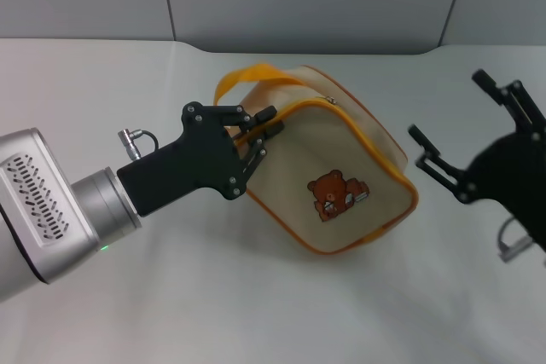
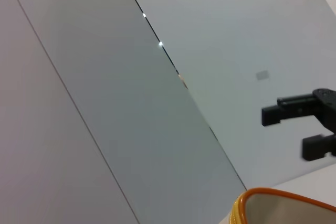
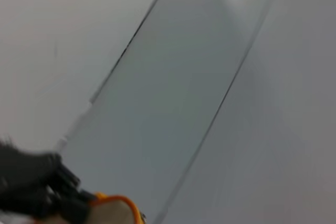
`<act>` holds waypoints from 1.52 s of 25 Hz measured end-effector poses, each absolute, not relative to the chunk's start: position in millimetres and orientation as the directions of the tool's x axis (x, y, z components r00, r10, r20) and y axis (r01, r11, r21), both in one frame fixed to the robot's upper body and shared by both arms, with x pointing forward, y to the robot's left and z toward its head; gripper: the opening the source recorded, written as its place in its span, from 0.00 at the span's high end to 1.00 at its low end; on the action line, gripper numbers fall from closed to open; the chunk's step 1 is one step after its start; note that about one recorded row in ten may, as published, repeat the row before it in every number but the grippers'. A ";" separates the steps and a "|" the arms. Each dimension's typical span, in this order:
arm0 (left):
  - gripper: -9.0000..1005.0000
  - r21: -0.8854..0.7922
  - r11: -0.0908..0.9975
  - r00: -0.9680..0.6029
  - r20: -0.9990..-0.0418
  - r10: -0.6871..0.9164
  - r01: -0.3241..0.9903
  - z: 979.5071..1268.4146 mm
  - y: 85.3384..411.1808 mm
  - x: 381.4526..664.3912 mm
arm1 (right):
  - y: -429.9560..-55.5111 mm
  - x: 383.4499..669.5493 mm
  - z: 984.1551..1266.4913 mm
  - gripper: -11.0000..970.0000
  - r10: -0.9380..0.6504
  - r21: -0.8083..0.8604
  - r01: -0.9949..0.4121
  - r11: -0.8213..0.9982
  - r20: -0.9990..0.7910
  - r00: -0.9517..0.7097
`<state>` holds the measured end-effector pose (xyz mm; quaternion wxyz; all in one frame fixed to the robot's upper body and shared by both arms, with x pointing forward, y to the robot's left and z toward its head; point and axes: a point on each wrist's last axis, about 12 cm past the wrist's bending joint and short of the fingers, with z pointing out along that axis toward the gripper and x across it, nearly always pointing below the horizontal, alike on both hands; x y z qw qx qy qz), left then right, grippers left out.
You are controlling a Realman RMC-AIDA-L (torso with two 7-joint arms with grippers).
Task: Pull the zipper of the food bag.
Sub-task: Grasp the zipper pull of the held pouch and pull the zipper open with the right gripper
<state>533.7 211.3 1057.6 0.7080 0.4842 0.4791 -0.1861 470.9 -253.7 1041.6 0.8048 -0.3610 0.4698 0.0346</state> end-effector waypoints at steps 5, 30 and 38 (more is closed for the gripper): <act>0.89 0.522 0.457 0.490 -0.849 0.198 0.721 1060.5 214.3 534.5 | -236.0 477.8 1041.1 0.15 -0.521 -0.739 -0.161 0.654 -0.594 0.613; 0.90 0.533 0.446 0.517 -0.839 0.171 0.719 1065.6 208.3 536.1 | -196.4 494.4 1032.3 0.15 -0.481 -0.751 -0.341 0.566 -0.637 0.602; 0.90 0.535 0.437 0.518 -0.838 0.170 0.723 1065.1 206.8 535.5 | -188.9 494.4 1034.6 0.15 -0.445 -0.719 -0.365 0.591 -0.668 0.596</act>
